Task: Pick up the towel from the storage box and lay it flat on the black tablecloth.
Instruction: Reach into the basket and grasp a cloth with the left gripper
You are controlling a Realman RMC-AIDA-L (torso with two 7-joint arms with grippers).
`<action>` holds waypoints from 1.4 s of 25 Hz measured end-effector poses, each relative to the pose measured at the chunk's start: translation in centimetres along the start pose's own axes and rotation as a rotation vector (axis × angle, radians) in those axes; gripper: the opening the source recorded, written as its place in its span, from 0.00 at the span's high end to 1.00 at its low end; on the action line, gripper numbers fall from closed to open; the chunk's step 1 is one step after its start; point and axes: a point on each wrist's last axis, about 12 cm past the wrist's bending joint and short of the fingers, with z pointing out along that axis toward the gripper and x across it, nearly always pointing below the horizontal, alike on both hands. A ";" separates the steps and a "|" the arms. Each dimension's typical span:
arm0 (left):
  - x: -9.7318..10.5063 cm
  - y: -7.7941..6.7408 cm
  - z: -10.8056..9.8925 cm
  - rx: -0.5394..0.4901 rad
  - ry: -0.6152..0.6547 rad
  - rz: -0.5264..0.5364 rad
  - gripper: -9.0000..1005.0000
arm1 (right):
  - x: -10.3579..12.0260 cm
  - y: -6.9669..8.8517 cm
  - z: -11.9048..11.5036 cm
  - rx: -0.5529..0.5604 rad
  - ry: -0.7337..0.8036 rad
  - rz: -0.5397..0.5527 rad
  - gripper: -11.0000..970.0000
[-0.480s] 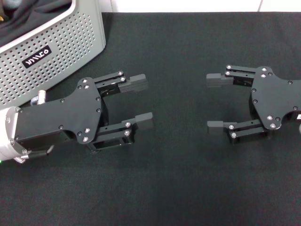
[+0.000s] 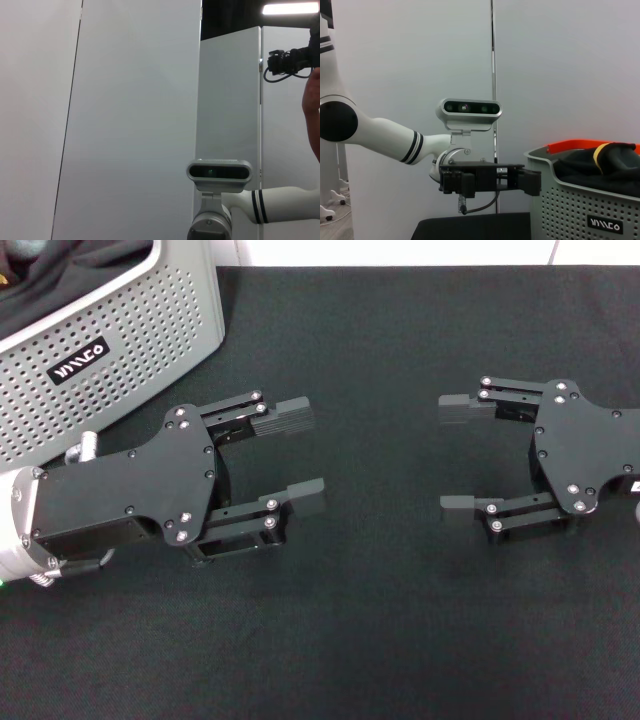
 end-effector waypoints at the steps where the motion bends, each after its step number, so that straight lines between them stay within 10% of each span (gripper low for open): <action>1: 0.0 0.0 0.0 0.000 0.000 0.000 0.36 | 0.0 0.0 0.0 0.001 0.000 0.000 0.09; 8: -0.7 0.5 -1.2 -0.074 -0.025 0.036 0.37 | 0.1 -0.1 -0.2 0.020 -0.001 0.000 0.09; 21: -3.9 2.8 -8.2 -0.550 -0.144 0.198 0.40 | 1.1 -0.3 -0.5 0.068 -0.024 0.013 0.09; 35: -1.7 6.9 -8.7 -0.916 -0.123 0.265 0.42 | 1.0 -0.9 -0.5 0.095 -0.017 -0.007 0.09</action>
